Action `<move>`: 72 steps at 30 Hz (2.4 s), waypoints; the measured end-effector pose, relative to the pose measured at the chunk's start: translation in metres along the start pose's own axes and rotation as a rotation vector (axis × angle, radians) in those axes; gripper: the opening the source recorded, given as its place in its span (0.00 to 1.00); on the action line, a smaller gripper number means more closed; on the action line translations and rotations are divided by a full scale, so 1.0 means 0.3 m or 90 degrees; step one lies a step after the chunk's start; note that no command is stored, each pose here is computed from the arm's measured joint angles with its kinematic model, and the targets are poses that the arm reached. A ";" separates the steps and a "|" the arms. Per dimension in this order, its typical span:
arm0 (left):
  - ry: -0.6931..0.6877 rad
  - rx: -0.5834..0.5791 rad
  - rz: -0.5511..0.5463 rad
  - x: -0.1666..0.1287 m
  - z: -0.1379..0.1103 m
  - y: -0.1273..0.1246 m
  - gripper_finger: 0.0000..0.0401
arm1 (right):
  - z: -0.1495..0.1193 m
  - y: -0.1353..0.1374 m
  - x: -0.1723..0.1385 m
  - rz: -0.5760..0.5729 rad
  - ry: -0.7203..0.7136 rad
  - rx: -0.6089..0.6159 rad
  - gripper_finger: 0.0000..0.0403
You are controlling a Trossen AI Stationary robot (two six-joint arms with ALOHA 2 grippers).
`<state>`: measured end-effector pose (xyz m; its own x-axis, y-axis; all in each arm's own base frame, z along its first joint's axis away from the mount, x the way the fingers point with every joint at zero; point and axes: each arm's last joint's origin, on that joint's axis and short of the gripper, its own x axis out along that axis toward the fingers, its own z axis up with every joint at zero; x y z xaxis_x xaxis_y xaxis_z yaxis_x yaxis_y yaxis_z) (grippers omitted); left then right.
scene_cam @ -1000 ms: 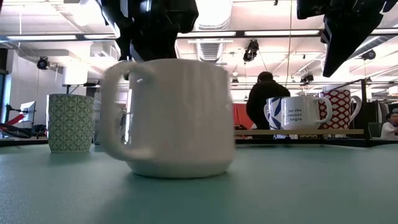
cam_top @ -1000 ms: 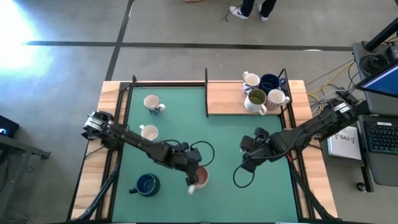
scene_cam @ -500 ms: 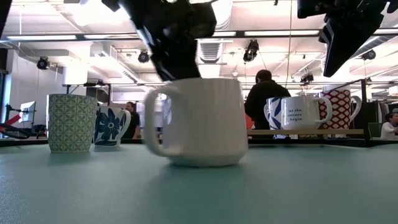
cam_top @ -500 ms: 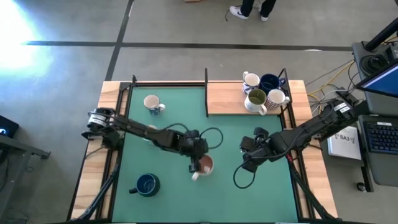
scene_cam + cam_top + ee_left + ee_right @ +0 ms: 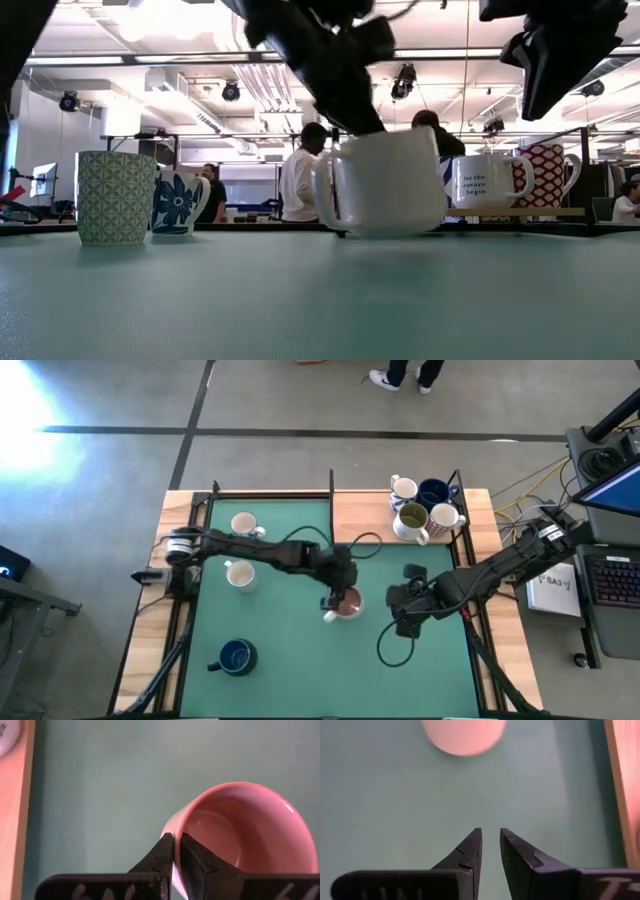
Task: Place coffee mugs
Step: Put the pink white mug on the shelf
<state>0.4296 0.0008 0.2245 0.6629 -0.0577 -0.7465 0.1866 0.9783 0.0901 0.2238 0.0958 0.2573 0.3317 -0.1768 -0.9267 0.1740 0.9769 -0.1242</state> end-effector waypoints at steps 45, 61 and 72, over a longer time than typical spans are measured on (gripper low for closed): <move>0.239 -0.255 0.062 0.112 0.033 0.145 0.21 | 0.000 0.000 0.000 0.000 0.000 -0.099 0.15; 0.195 -0.148 0.046 0.130 0.048 0.137 0.03 | 0.000 0.000 0.000 0.000 0.000 -0.105 0.15; 0.120 0.172 0.032 0.139 0.087 0.156 0.04 | 0.000 0.000 0.000 0.000 -0.001 -0.113 0.15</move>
<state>0.4849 0.0389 0.2149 0.5342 0.0513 -0.8438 0.3593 0.8897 0.2815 0.2239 0.0959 0.2574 0.3327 -0.1764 -0.9264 0.0071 0.9828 -0.1846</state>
